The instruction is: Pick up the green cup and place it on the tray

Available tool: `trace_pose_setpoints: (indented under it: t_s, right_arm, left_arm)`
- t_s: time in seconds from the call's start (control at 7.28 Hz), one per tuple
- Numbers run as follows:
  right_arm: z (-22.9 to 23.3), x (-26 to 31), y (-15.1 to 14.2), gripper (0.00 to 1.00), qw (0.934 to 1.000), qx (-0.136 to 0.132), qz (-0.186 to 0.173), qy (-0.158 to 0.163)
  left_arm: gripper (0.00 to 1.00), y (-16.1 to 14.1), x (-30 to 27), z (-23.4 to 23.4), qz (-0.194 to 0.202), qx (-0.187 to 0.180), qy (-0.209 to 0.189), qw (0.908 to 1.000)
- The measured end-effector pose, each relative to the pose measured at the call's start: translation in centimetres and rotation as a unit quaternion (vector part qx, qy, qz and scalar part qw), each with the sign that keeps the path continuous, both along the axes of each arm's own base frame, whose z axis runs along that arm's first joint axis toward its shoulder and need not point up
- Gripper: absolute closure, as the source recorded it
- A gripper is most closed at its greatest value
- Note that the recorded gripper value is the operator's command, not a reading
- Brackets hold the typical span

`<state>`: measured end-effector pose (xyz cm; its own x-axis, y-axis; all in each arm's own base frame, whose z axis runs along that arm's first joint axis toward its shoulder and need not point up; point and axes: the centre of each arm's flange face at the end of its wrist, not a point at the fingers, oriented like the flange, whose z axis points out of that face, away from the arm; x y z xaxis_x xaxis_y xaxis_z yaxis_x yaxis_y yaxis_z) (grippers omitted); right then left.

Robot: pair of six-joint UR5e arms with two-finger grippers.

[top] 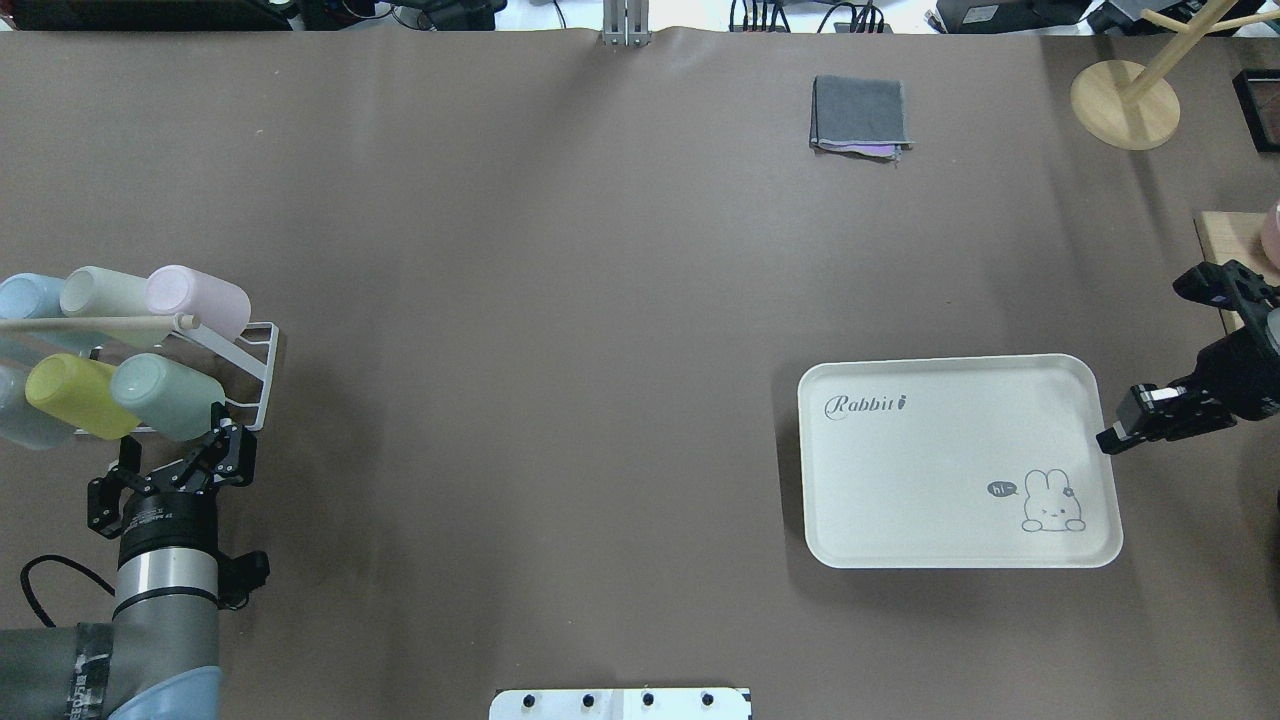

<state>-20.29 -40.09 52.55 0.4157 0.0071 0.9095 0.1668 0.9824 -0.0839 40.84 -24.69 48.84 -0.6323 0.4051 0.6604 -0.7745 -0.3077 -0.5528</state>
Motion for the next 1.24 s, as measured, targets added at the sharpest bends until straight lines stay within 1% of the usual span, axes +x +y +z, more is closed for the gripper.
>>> trace_pose_setpoints:
  t_s: [0.27, 0.41, 0.96, 1.24]
  right_arm:
    - [-2.4, -2.8, -3.7, 1.00, 0.9998, 0.016, -0.003, -0.014]
    - [-3.8, -4.5, -4.6, 1.00, 0.9997, 0.018, -0.008, -0.017]
    - [-9.3, -10.8, -4.9, 1.00, 0.9982, 0.027, -0.042, -0.032]
    - [-13.2, -14.3, -5.4, 1.00, 0.9978, 0.025, -0.046, -0.041]
  left_arm:
    - [0.04, -0.2, -0.3, -0.5, -0.002, -0.001, 0.003, 1.0000]
    - [0.04, -0.3, -0.4, -0.7, -0.001, -0.001, 0.001, 1.0000]
    - [0.04, -0.7, -0.2, -0.7, 0.001, 0.000, -0.008, 1.0000]
    - [0.04, -1.1, 0.0, -0.8, -0.003, 0.001, -0.009, 1.0000]
